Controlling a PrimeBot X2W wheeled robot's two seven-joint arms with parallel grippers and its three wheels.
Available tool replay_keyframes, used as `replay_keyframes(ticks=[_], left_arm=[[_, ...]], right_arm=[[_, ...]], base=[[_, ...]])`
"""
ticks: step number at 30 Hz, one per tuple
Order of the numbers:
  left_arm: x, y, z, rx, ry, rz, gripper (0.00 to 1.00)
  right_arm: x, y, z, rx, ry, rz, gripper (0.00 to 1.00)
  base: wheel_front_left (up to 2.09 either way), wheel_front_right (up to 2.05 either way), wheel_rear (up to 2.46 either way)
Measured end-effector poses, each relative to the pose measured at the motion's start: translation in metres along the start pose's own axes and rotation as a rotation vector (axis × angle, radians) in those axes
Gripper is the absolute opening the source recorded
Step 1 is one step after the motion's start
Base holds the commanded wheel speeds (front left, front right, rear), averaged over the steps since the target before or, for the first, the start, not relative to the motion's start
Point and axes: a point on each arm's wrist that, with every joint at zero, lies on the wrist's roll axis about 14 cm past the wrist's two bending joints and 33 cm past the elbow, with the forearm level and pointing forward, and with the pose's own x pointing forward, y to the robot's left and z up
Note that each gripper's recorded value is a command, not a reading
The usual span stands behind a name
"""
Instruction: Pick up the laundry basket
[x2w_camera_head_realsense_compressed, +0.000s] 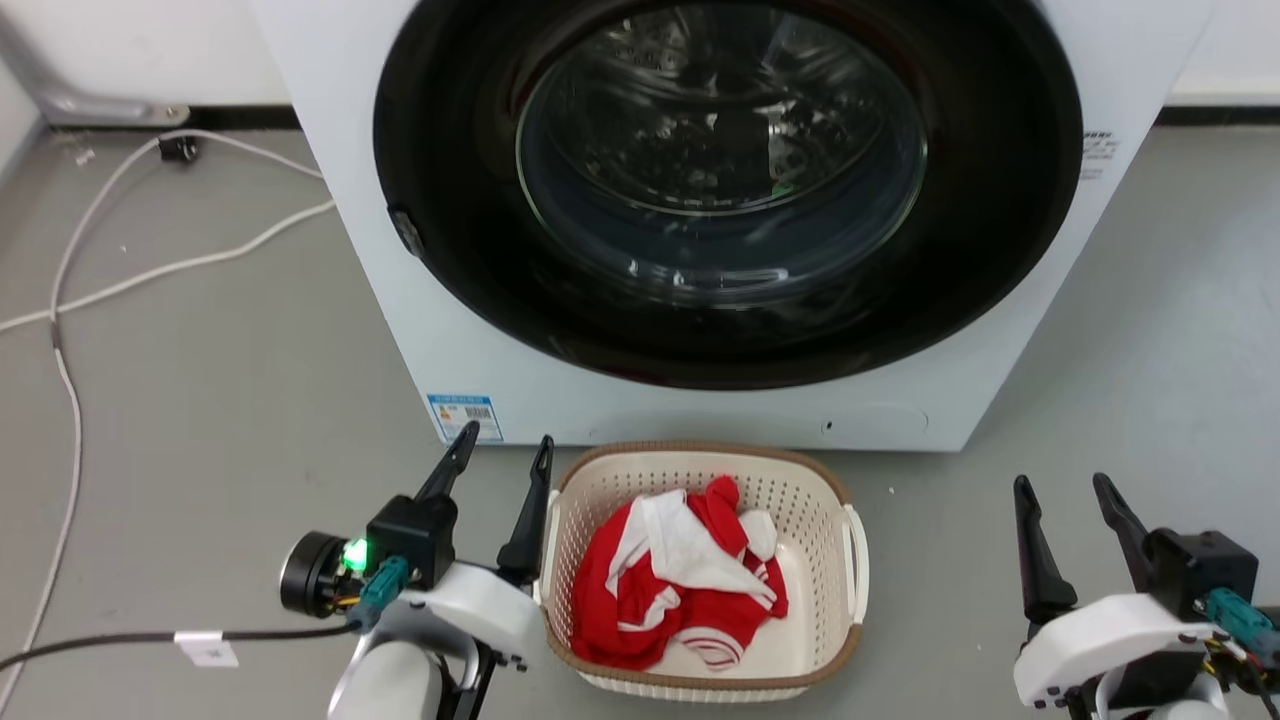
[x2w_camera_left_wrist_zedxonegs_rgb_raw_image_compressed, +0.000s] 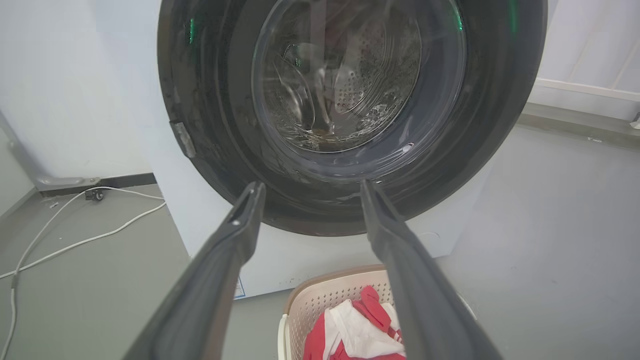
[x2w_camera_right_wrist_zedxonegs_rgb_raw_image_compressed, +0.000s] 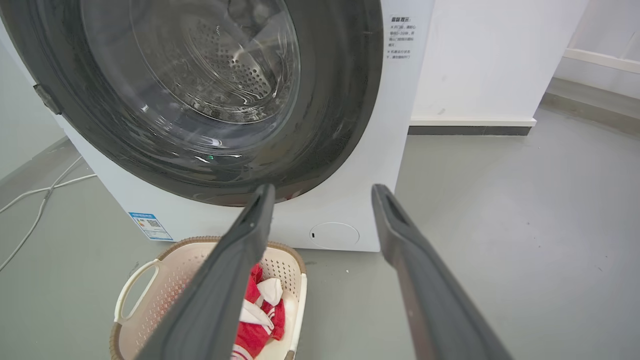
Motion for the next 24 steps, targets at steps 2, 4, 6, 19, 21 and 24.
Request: replay_keyframes(ticks=[2, 4, 6, 19, 21, 24], left_arm=[[0.010, 0.001, -0.008, -0.004, 0.023, -0.005, 1.00], [0.021, 0.003, -0.018, -0.012, 0.048, -0.007, 1.00], [0.031, 0.006, -0.031, -0.018, 0.083, -0.009, 1.00], [0.063, 0.030, -0.163, -0.077, 0.433, 0.000, 1.00], [0.066, 0.031, -0.182, -0.090, 0.481, -0.001, 1.00], [0.068, 0.029, -0.208, -0.110, 0.544, -0.014, 1.00]], right_arm=[[0.008, -0.001, -0.009, 0.004, 0.029, -0.003, 1.00], [0.015, -0.002, -0.018, 0.010, 0.059, -0.006, 1.00], [0.024, -0.003, -0.030, 0.014, 0.093, -0.008, 1.00], [0.066, 0.000, -0.133, 0.058, 0.357, 0.004, 1.00], [0.071, 0.001, -0.148, 0.062, 0.391, 0.008, 1.00], [0.076, 0.002, -0.171, 0.072, 0.445, 0.010, 1.00]], base=[[0.00, 0.00, 0.00], [0.00, 0.00, 0.00], [0.00, 0.00, 0.00], [0.00, 0.00, 0.00], [0.00, 0.00, 0.00], [0.00, 0.00, 0.00]])
